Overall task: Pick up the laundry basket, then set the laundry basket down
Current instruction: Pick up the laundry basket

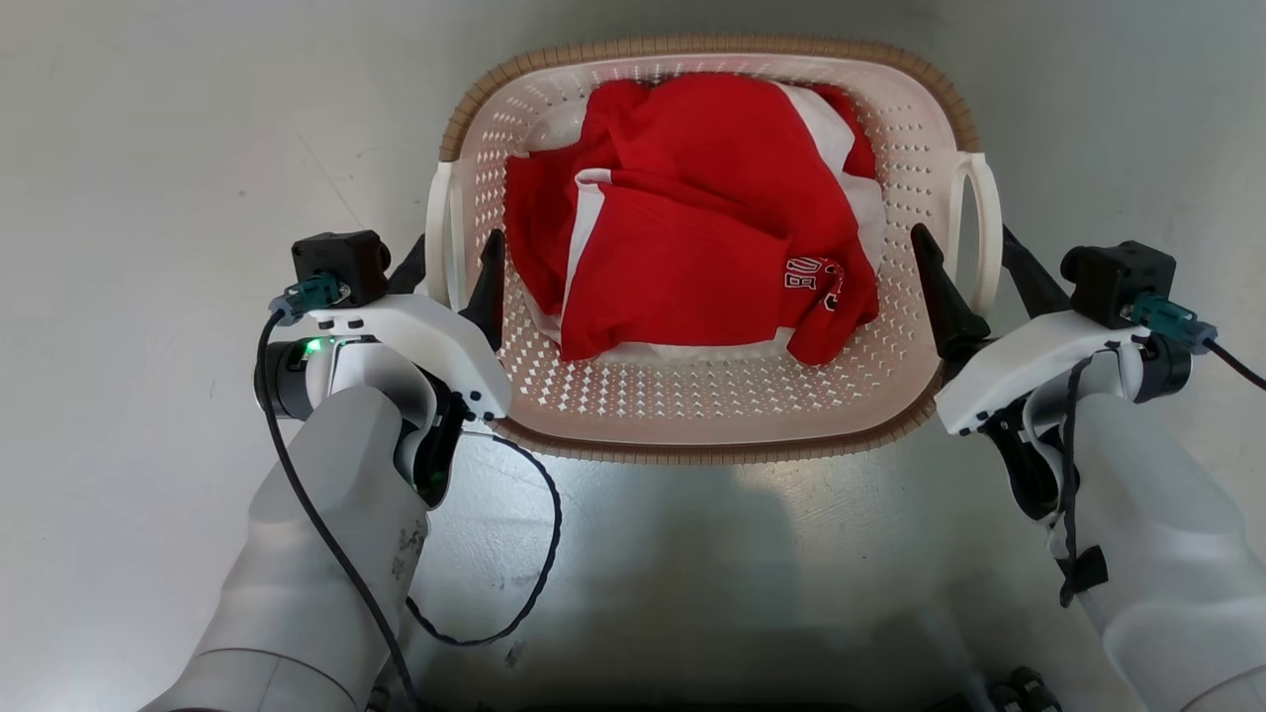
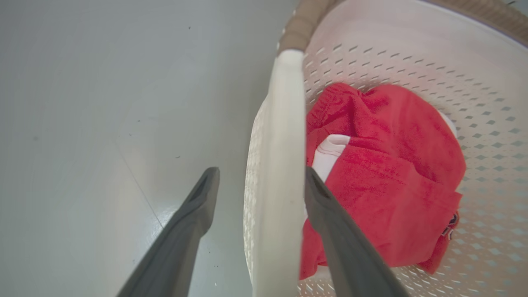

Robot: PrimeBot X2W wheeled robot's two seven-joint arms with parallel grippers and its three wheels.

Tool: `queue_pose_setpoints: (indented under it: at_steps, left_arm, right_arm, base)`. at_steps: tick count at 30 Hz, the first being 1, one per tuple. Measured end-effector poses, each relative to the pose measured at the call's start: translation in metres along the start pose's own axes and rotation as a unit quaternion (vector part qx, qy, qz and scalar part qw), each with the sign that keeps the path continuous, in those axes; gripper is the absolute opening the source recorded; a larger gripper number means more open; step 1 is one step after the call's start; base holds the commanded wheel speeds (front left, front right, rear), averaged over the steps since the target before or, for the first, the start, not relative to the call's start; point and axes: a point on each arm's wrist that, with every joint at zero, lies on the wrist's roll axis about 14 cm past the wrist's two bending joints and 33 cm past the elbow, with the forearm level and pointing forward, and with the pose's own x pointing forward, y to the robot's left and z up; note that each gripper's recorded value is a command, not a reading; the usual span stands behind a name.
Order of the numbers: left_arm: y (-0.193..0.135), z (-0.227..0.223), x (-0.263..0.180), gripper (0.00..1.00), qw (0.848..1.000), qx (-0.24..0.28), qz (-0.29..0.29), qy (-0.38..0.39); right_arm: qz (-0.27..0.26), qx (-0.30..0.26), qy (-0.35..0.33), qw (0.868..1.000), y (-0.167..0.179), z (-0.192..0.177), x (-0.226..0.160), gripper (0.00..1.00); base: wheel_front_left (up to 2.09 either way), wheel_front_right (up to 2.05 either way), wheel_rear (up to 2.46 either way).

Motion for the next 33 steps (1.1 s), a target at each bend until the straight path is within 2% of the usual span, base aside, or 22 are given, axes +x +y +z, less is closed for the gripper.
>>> queue_pose_setpoints:
  at_steps: [5, 6, 7, 8, 9, 10, 11, 12, 13, 24, 33]
  left_arm:
    - [0.001, -0.011, 0.003, 1.00, 1.000, -0.005, 0.001, 0.016]
    - [0.001, -0.013, 0.003, 1.00, 1.000, -0.004, 0.000, 0.018]
    - [0.001, -0.013, 0.003, 1.00, 1.000, -0.006, 0.000, 0.019]
    - [0.001, -0.014, 0.003, 1.00, 1.000, -0.005, 0.000, 0.020]
    - [0.001, -0.014, 0.004, 1.00, 1.000, -0.005, -0.001, 0.019]
    - [0.001, -0.014, 0.004, 0.91, 1.000, -0.005, 0.000, 0.020]
    - [0.001, -0.014, 0.004, 0.55, 1.000, -0.007, 0.000, 0.020]
    - [0.000, -0.014, 0.003, 0.33, 1.000, -0.006, -0.001, 0.020]
    - [0.000, -0.014, 0.003, 0.00, 1.000, -0.005, -0.002, 0.020]
    - [-0.014, 0.010, -0.006, 0.00, 1.000, 0.000, -0.014, -0.003]
    - [-0.035, 0.033, -0.035, 0.00, 0.999, 0.014, -0.033, -0.018]
  right_arm:
    - [0.004, 0.002, 0.004, 1.000, 0.001, -0.003, 0.007, 1.00]
    - [0.005, 0.002, 0.006, 1.000, 0.001, -0.004, 0.008, 0.93]
    - [0.006, 0.000, 0.008, 1.000, 0.002, -0.005, 0.009, 0.72]
    - [0.008, 0.000, 0.009, 1.000, 0.003, -0.005, 0.010, 0.42]
    - [0.010, 0.001, 0.010, 1.000, 0.004, -0.005, 0.010, 0.20]
    - [0.011, 0.002, 0.010, 1.000, 0.005, -0.006, 0.011, 0.00]
    - [0.012, 0.002, 0.011, 1.000, 0.006, -0.006, 0.011, 0.00]
    - [0.012, 0.003, 0.011, 1.000, 0.007, -0.006, 0.011, 0.00]
    - [0.010, 0.003, 0.011, 1.000, 0.006, -0.006, 0.011, 0.00]
    - [0.010, 0.001, -0.012, 1.000, 0.012, 0.020, -0.002, 0.00]
    - [-0.005, 0.009, -0.039, 0.999, 0.019, 0.052, -0.036, 0.00]
  base:
    - [0.00, 0.00, 0.00]
    - [0.00, 0.00, 0.00]
    - [0.00, 0.00, 0.00]
    - [0.00, 0.00, 0.00]
    - [0.00, 0.00, 0.00]
    - [0.00, 0.00, 0.00]
    - [0.00, 0.00, 0.00]
    - [0.00, 0.00, 0.00]
    - [0.00, 0.00, 0.00]
    - [0.00, 0.00, 0.00]
    - [0.00, 0.00, 0.00]
